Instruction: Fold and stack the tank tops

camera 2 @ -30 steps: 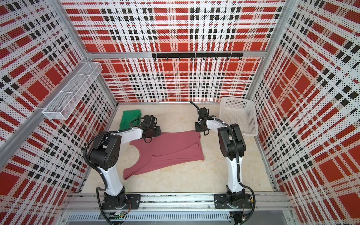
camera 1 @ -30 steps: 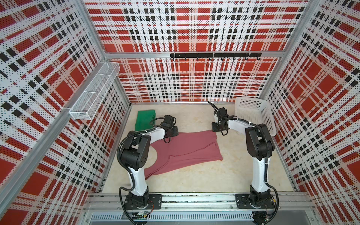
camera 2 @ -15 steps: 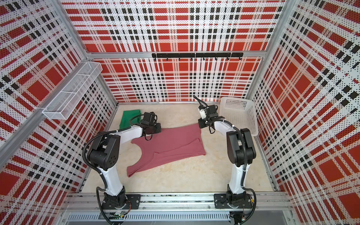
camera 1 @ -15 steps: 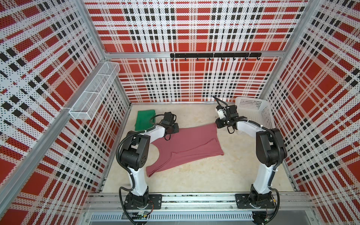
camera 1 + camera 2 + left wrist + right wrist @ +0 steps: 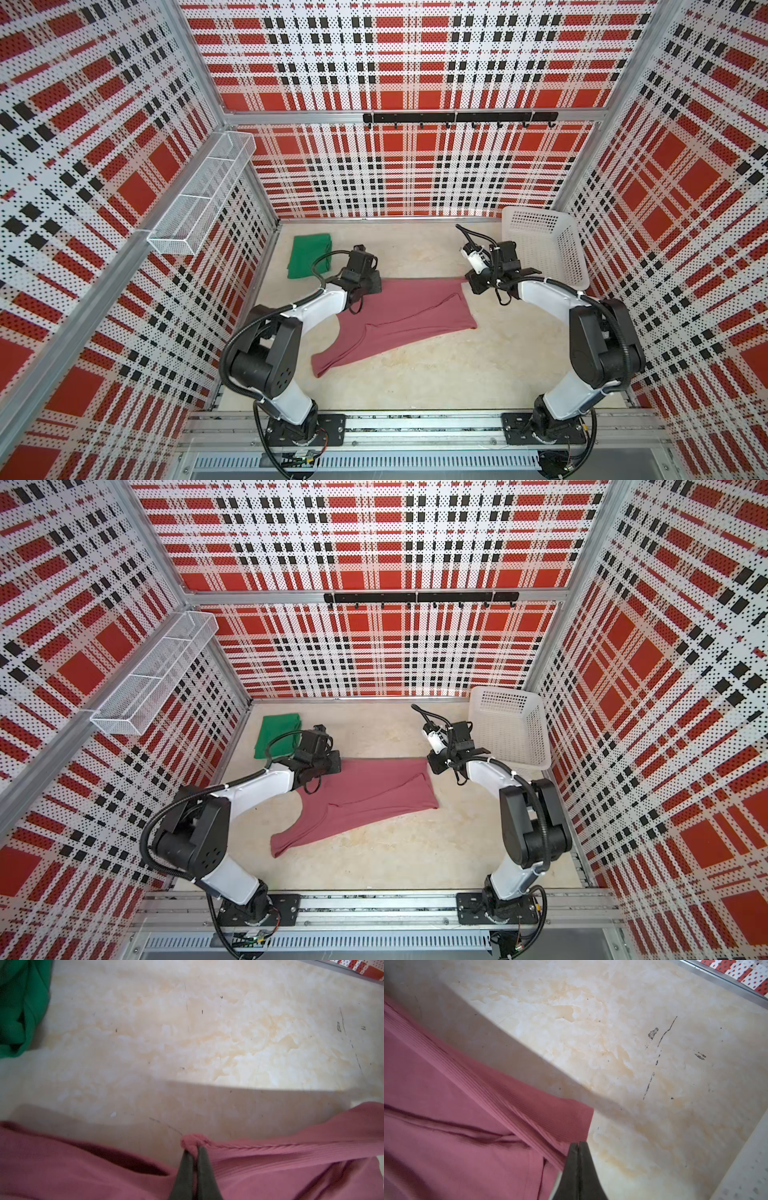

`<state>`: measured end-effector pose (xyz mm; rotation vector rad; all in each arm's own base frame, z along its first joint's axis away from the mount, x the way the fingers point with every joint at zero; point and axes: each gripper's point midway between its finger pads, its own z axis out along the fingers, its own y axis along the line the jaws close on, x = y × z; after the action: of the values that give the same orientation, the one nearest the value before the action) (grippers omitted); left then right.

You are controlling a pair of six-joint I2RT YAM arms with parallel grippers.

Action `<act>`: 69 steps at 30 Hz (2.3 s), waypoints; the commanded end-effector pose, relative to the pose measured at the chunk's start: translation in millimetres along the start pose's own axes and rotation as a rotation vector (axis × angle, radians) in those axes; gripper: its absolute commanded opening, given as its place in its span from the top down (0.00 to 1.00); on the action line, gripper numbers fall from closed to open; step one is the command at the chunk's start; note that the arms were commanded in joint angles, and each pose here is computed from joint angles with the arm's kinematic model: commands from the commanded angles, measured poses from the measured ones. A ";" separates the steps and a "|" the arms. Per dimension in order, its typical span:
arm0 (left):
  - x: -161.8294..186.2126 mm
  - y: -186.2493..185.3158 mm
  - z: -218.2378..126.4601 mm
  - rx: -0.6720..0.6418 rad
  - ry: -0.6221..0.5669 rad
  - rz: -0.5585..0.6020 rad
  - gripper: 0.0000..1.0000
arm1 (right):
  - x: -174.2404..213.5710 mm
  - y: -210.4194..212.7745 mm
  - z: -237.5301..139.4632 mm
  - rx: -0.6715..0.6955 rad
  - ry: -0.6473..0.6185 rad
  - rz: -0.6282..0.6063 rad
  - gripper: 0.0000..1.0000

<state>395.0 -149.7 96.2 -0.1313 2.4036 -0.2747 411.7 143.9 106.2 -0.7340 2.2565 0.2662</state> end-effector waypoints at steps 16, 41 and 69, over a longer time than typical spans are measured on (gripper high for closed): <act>121.3 18.3 -56.1 -0.042 -0.033 -0.277 1.00 | 33.1 36.9 -54.1 0.042 -0.060 0.070 1.00; 37.6 -28.3 -55.3 0.088 -0.178 -0.304 0.59 | 9.7 68.5 -15.0 0.073 0.043 0.568 0.68; 59.3 15.7 -51.9 0.076 -0.208 -0.453 0.55 | 0.3 77.5 27.2 0.043 0.070 0.576 0.75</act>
<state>305.4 -131.8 85.9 -0.6698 2.1401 -0.5226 381.8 196.1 102.0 -0.0215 2.4529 0.3917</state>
